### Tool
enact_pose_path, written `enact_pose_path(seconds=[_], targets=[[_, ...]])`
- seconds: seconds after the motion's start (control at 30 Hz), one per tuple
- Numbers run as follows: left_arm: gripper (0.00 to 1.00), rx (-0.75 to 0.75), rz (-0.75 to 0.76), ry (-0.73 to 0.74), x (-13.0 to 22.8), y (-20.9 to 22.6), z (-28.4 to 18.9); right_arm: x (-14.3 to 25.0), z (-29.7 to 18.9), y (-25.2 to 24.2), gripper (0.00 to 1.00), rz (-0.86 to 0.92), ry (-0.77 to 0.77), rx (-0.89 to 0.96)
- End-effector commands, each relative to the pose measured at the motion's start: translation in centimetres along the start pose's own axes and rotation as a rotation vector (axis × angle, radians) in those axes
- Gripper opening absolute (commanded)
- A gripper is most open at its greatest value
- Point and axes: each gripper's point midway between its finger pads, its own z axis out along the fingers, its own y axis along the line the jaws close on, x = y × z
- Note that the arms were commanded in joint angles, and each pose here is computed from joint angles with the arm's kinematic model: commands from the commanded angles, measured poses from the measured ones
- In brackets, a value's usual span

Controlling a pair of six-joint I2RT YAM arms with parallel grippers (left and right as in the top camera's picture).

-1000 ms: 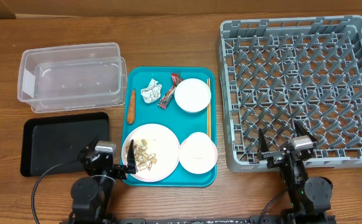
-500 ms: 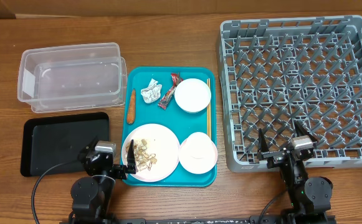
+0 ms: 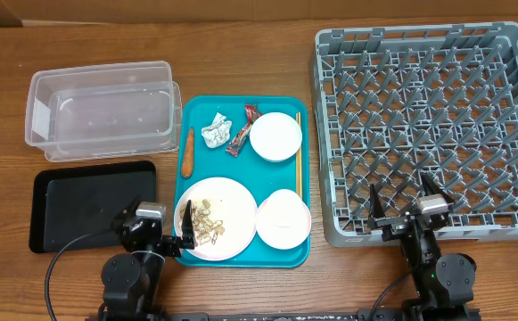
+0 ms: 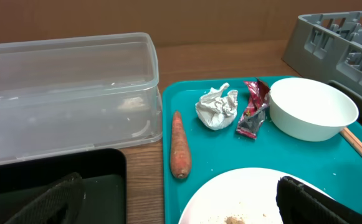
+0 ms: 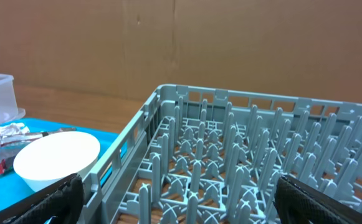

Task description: Sort waste into correct bins and load items into the dishwasher

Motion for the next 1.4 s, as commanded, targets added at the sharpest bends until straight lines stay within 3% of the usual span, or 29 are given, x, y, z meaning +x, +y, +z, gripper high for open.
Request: enact_pose_path(seconds=[0.0, 0.8, 0.97, 1.13, 1.23, 1.37], targets=[[1.00, -0.006, 0.007, -0.012, -0.1, 0.2, 0.0, 0.0, 0.0, -0.1, 1.00, -0.001, -0.014, 0.005], [1.00, 0.042, 0.007, -0.018, -0.3, -0.7, -0.1, -0.3, 0.0, 0.7, 1.00, -0.001, -0.027, -0.040], [1.00, 0.277, 0.001, -0.197, -5.3, -4.6, -1.6, -5.5, -0.9, 2.5, 1.00, 0.085, -0.209, -0.161], [1.00, 0.298, 0.041, -0.379, -11.8, -5.1, -4.7, -9.7, -2.2, 2.5, 1.00, 0.209, -0.235, -0.186], [1.00, 0.302, 0.042, -0.383, -14.6, -5.2, -5.9, -10.8, -2.4, 2.5, 1.00, 0.226, -0.172, -0.186], [1.00, 0.304, 0.014, -0.245, -17.1, -5.2, -5.9, -11.7, -2.0, 2.6, 1.00, 0.254, -0.021, -0.191]])
